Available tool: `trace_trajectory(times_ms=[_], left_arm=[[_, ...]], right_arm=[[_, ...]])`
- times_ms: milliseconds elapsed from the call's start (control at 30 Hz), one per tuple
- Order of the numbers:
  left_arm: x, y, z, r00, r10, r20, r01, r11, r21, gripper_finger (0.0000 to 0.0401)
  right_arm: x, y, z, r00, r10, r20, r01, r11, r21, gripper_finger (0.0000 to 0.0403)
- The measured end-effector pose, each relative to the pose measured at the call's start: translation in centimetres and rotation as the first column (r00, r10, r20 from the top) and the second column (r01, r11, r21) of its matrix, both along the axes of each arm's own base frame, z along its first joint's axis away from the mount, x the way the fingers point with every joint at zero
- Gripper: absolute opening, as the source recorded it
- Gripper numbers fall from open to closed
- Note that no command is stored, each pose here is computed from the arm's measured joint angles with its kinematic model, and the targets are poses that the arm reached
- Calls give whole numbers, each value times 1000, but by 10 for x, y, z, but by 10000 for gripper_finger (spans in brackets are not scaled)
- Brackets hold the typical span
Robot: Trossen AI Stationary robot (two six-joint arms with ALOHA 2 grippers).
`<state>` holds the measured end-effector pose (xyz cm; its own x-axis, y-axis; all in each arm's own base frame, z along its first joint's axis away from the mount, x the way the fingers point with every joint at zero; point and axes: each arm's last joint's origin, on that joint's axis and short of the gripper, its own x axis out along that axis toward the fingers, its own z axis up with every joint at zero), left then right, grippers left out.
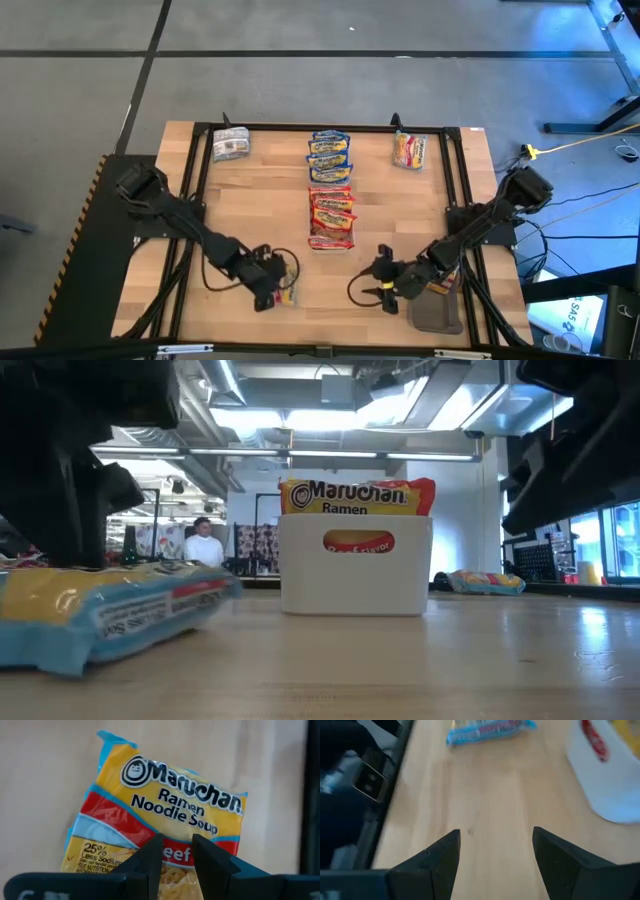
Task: Sort Maruchan noodles
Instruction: Put the light blue noodle pack into the black bin
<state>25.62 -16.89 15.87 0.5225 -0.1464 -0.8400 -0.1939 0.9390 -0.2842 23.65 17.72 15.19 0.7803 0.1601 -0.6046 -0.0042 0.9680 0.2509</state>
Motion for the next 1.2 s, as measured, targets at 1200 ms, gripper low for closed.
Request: trace_trajectory(times_ms=[1200], left_arm=[[39, -73, -11, 979, 145, 141, -160, 982, 101, 100]], right_arm=[[26, 6, -51, 997, -35, 70, 37, 999, -29, 225]])
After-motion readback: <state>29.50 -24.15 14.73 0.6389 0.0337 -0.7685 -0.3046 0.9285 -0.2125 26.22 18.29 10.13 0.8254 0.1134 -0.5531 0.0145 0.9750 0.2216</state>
